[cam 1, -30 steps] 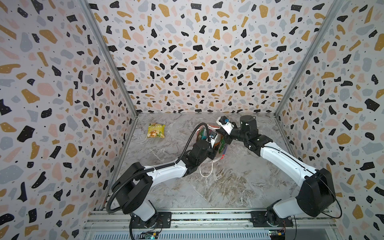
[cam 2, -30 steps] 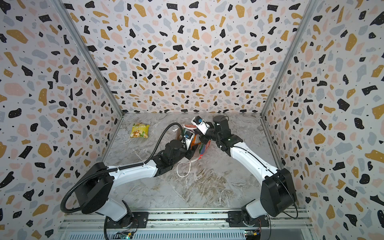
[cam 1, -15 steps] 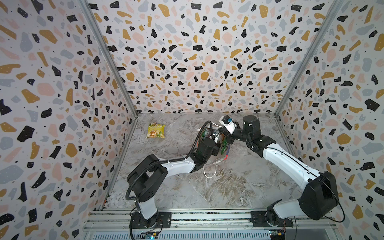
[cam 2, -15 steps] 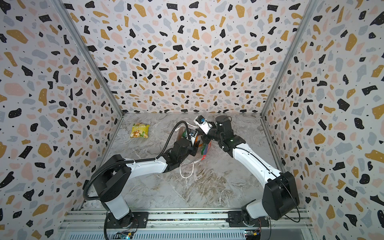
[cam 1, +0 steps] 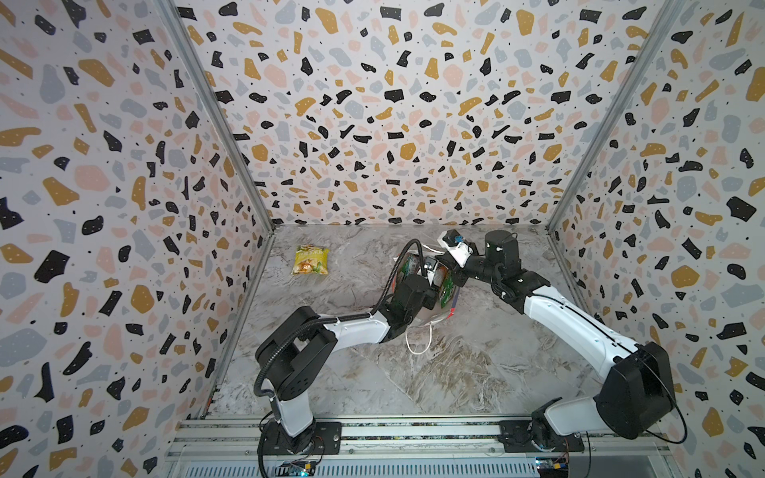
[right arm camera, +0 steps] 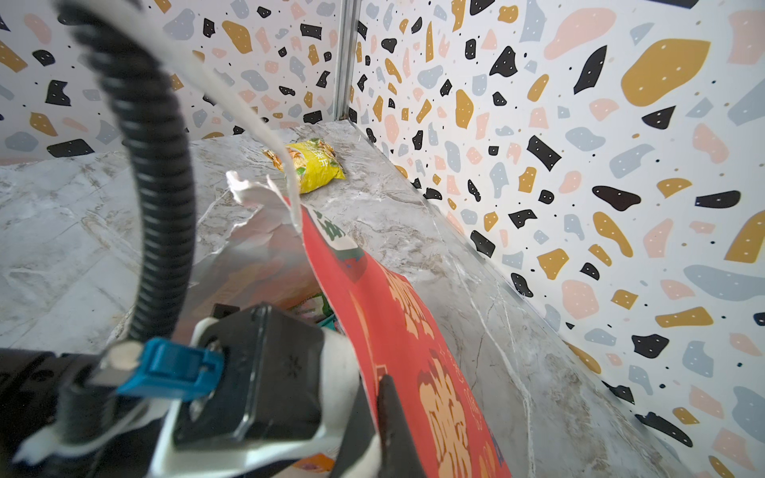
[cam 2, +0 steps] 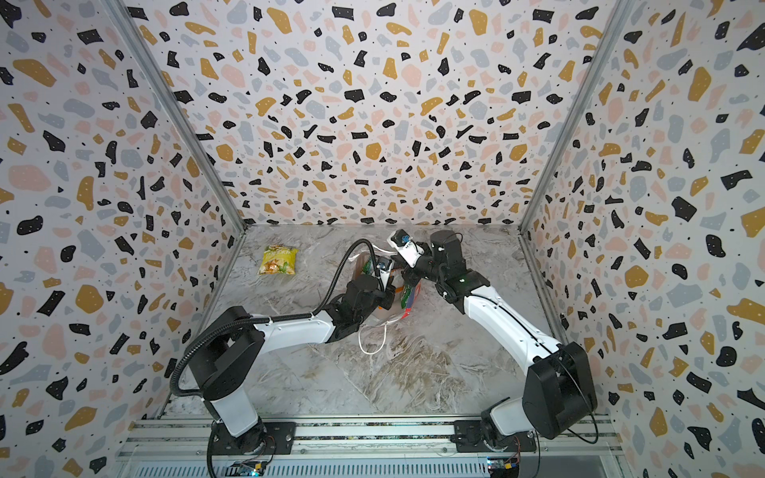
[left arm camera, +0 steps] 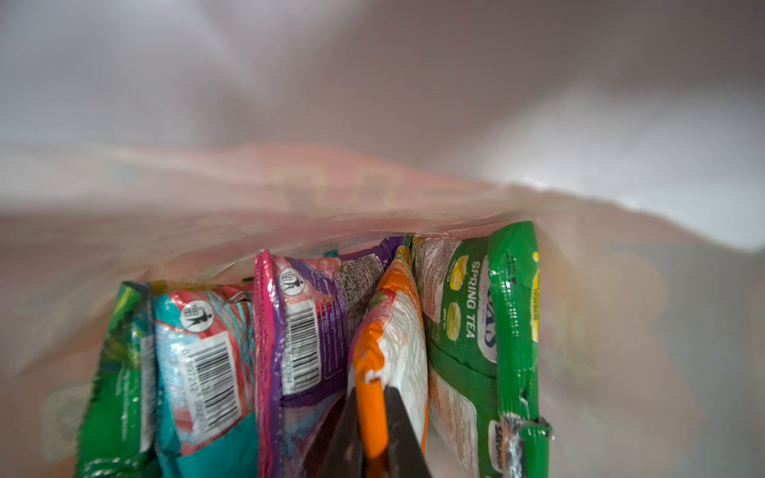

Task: Take the snacks out of the paper bag
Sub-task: Pick up the snack from the paper bag.

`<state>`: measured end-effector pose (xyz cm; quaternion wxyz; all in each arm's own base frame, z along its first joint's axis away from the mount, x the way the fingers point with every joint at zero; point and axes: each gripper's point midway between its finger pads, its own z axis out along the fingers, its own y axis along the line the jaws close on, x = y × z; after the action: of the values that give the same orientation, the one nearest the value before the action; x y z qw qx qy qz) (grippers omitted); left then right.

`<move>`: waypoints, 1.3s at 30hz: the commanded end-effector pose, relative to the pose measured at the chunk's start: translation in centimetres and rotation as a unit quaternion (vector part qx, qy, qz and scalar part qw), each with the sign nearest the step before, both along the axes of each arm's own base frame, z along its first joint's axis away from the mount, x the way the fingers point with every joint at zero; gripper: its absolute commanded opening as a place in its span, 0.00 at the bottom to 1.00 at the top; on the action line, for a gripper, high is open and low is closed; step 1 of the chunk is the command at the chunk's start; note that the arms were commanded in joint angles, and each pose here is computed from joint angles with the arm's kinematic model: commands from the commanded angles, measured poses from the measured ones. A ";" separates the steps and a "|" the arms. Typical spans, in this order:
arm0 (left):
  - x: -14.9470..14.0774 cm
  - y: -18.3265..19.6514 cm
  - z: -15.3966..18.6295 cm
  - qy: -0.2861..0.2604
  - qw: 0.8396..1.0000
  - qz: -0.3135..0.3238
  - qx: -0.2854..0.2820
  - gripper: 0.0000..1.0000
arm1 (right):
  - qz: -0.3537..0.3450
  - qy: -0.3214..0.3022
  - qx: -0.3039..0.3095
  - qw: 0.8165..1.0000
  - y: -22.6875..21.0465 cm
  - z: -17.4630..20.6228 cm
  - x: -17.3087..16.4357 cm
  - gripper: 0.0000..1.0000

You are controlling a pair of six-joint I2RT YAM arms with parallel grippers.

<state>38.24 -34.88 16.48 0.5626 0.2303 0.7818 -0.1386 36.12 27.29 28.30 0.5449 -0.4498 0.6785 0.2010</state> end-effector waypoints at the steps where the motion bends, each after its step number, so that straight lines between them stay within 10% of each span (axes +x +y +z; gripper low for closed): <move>1: -0.1 -0.3 0.3 0.002 1.000 -0.012 0.001 0.05 | 0.028 -0.046 0.045 0.998 0.7 4.4 -1.4 0.00; 39: -7.0 4.1 13.3 -0.057 0.993 -0.078 -0.062 0.00 | 0.003 -0.032 0.040 0.999 0.0 3.2 0.0 0.00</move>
<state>31.88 -31.49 26.26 0.5715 0.2645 0.7486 -0.2076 36.12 27.26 28.39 0.5459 -0.4471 0.6774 0.2081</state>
